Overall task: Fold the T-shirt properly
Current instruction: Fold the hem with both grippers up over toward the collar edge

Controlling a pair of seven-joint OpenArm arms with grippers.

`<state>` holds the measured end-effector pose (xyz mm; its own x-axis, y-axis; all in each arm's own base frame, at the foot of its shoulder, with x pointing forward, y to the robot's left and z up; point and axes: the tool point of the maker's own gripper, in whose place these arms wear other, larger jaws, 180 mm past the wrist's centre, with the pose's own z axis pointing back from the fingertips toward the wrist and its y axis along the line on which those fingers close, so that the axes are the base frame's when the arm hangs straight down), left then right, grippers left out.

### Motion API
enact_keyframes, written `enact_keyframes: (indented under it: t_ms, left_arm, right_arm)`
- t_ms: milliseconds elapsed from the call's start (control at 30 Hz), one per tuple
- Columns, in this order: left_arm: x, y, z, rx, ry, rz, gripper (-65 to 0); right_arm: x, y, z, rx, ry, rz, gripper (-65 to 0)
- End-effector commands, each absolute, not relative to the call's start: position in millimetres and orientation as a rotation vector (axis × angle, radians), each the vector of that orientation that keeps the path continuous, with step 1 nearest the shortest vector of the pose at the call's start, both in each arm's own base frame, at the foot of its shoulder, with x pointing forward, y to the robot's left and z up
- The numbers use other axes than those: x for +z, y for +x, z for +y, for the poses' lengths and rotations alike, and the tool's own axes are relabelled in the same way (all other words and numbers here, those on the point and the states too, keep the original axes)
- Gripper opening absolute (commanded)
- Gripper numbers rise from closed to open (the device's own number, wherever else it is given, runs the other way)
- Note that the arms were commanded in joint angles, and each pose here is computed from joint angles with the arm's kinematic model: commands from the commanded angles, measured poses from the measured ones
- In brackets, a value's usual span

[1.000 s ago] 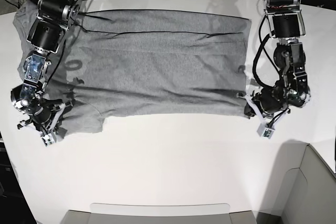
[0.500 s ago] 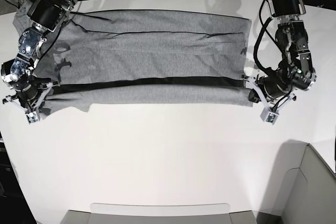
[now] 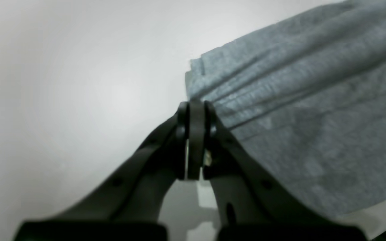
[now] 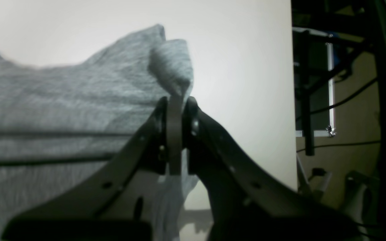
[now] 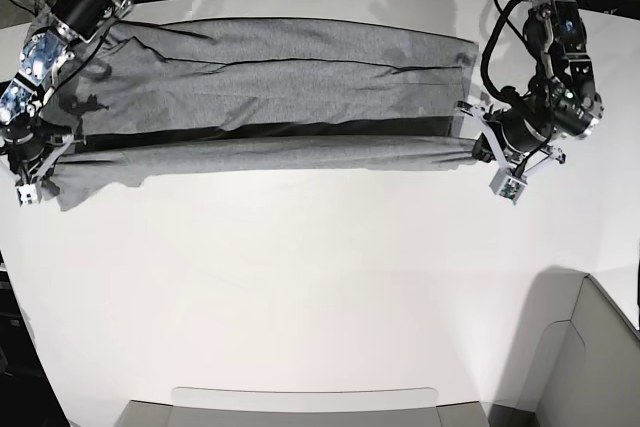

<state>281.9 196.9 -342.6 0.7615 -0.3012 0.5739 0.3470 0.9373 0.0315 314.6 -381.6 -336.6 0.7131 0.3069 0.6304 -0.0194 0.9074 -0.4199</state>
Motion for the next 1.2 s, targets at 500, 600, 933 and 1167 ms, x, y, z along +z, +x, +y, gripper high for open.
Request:
enact_keyframes:
  t_ms: [500,600,933,1167]
  left_arm:
    - [-340.1,244.1,216.5,-0.342,-0.006,-0.558,-65.0]
    - [-344.3,234.6,223.9,-0.322,0.003,-0.537,-65.0]
    - [-353.6,213.4,225.8,-0.328,0.003,-0.485,-65.0]
    - [-366.7,187.4,223.5,-0.328,-0.012,-0.422,-65.0]
  right_arm:
    - [-311.9,290.5,-356.5,0.2,-0.474,-0.826,-65.0]
    - [-313.6,282.1,-353.1,0.208,-0.481,-0.815,-65.0]
    - [-317.5,259.9,-353.9,0.231,-0.505,-0.774,-65.0]
    - [-334.6,234.9,-356.4,0.195,-0.492,-0.721,-65.0]
